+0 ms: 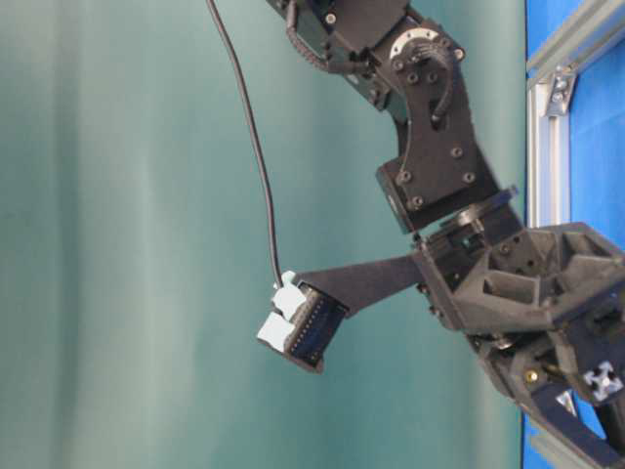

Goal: Insert the wire through the string loop located on the left side.
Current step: 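Move the left gripper around to the left side of the loop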

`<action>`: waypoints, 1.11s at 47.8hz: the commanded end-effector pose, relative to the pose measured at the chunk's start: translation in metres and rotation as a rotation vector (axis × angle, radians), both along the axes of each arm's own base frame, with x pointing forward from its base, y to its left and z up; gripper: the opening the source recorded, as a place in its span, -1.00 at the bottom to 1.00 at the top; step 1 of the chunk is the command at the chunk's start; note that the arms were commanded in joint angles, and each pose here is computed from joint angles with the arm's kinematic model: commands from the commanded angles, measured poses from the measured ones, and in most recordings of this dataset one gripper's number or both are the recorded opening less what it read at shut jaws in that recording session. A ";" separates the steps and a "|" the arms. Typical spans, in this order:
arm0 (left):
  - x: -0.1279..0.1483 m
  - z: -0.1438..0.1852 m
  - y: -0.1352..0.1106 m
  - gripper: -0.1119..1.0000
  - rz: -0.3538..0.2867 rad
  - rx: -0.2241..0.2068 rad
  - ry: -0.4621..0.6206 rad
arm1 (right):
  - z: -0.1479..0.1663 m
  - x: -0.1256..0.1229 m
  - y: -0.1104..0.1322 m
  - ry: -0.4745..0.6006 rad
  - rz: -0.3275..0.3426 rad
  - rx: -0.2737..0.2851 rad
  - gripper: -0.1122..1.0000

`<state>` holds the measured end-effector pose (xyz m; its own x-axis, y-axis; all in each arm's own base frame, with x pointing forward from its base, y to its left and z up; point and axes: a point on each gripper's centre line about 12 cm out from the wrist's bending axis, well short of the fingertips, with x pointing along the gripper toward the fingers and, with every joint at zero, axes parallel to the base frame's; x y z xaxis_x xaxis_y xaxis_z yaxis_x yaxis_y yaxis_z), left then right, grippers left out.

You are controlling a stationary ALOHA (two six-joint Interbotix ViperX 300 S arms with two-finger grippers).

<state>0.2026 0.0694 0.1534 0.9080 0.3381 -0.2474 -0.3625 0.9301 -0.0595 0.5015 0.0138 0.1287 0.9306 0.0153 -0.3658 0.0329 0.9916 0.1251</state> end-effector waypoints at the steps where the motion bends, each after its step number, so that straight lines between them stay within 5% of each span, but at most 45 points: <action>1: 0.005 0.005 -0.009 -0.80 -0.048 0.006 -0.019 | 0.017 0.005 0.001 -0.043 -0.001 0.005 -0.80; 21: 0.013 0.010 -0.076 -0.80 -0.360 0.006 -0.037 | 0.017 0.005 0.001 -0.044 -0.001 0.005 -0.81; 48: 0.013 0.008 -0.080 -0.79 -0.383 0.005 -0.014 | 0.017 0.005 0.001 -0.043 -0.002 0.006 -0.81; 53: 0.013 0.008 -0.081 -0.51 -0.387 0.002 -0.009 | 0.018 0.005 0.001 -0.044 -0.002 0.006 -0.81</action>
<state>0.2109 -0.0095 0.1546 0.9652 -0.0208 -0.2606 0.0055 0.9982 -0.0593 0.5015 0.0138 0.1286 0.9300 0.0148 -0.3672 0.0341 0.9914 0.1262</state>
